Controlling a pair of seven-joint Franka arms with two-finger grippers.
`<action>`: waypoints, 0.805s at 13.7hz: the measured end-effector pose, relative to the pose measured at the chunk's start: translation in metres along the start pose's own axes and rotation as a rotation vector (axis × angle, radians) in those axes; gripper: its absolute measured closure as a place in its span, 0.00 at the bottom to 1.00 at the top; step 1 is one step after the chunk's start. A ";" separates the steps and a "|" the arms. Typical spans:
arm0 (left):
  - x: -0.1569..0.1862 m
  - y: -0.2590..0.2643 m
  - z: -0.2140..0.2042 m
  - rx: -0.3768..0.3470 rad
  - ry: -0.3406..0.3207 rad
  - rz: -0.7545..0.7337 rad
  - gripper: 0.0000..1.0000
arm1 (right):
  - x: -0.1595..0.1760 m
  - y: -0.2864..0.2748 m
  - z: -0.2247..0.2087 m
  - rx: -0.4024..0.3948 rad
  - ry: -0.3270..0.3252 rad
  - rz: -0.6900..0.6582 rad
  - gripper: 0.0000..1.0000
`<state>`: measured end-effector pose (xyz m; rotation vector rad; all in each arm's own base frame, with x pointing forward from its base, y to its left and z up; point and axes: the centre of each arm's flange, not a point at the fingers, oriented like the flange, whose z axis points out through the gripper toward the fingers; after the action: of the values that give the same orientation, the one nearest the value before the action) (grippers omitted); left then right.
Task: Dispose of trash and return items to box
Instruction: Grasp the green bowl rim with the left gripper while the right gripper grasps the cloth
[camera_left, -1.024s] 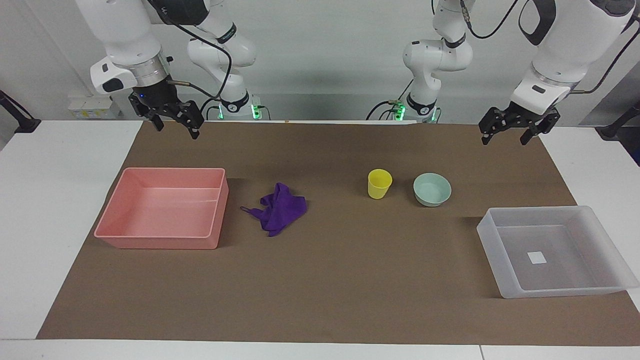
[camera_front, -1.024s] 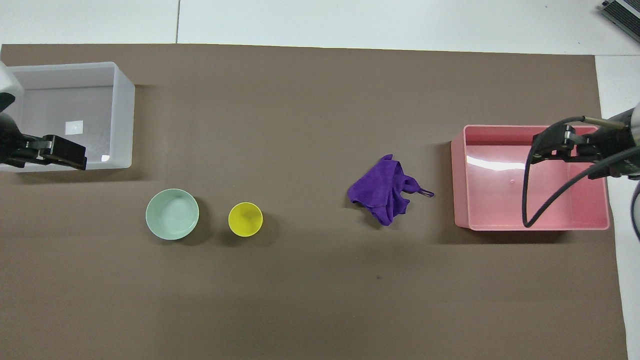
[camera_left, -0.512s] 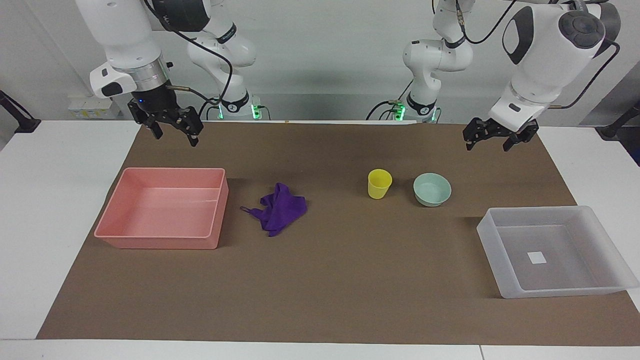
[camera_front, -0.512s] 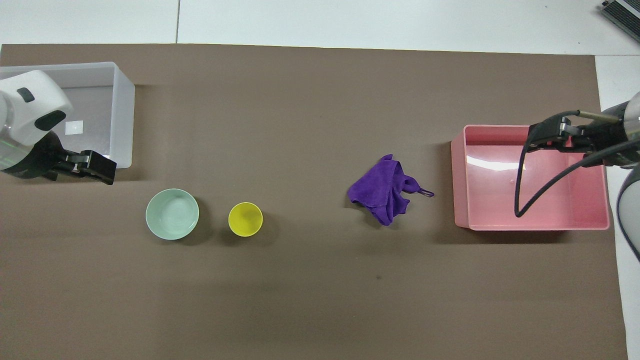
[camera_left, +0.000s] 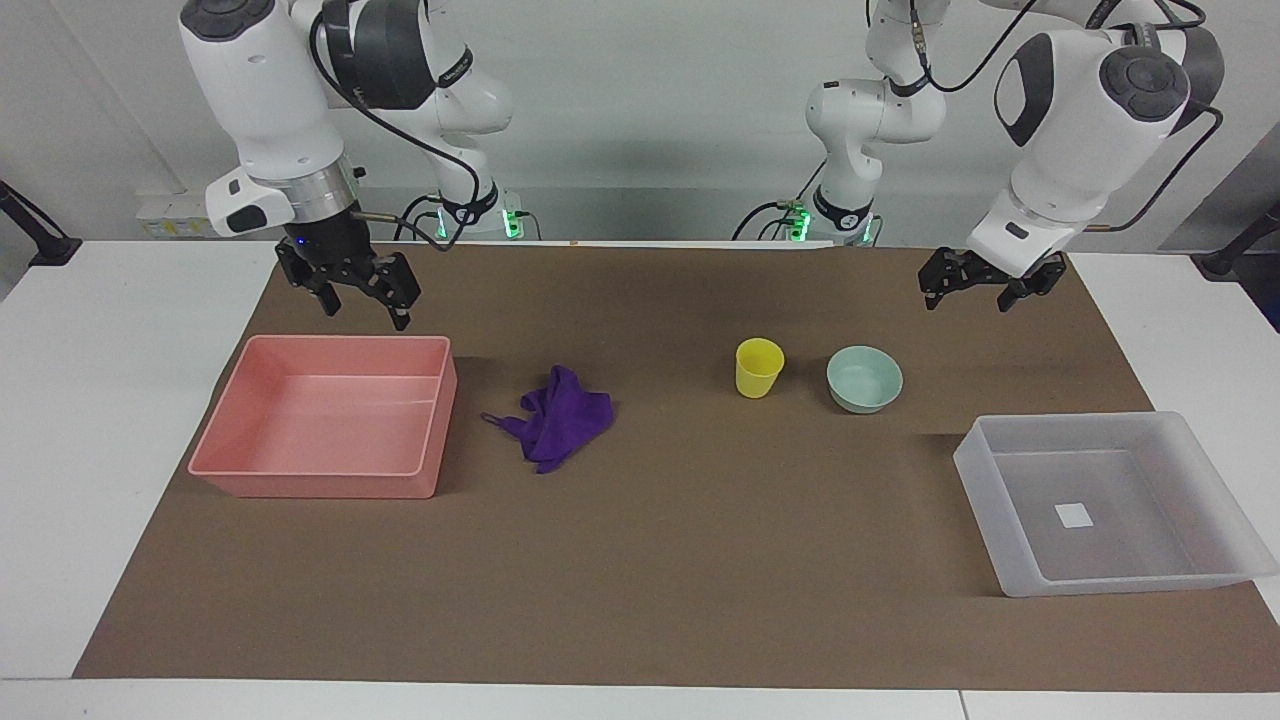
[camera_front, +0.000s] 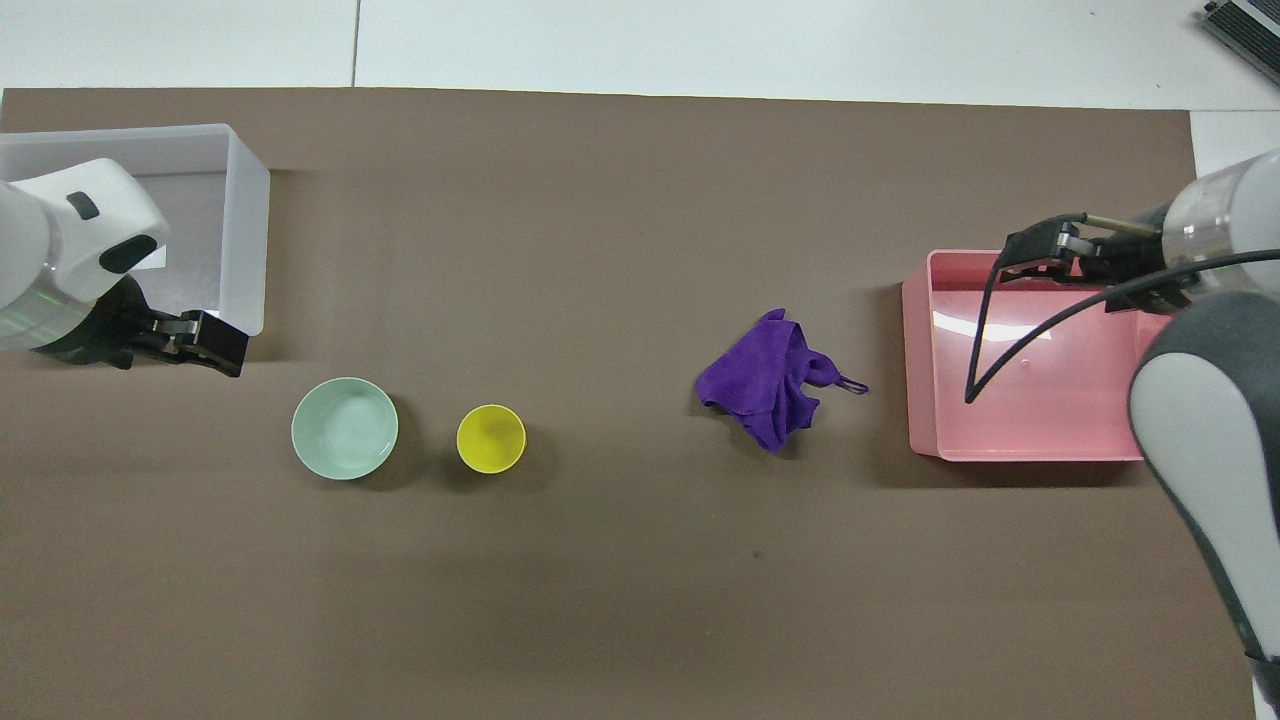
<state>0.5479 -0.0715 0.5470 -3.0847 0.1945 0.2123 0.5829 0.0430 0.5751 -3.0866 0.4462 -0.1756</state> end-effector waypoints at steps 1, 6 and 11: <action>0.003 0.001 0.014 0.000 0.003 0.002 0.00 | 0.000 -0.006 0.012 0.002 0.001 0.001 0.00; 0.008 0.010 0.107 0.000 0.017 0.018 0.00 | -0.010 -0.071 0.075 -0.016 -0.013 0.059 0.00; 0.000 0.015 0.186 -0.002 0.020 0.028 0.00 | -0.010 -0.117 0.138 0.009 0.003 0.133 0.00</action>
<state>0.5212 -0.0768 0.3627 -3.0890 0.2382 0.1831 0.6216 0.1587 0.4411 -3.0347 0.6469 -0.1784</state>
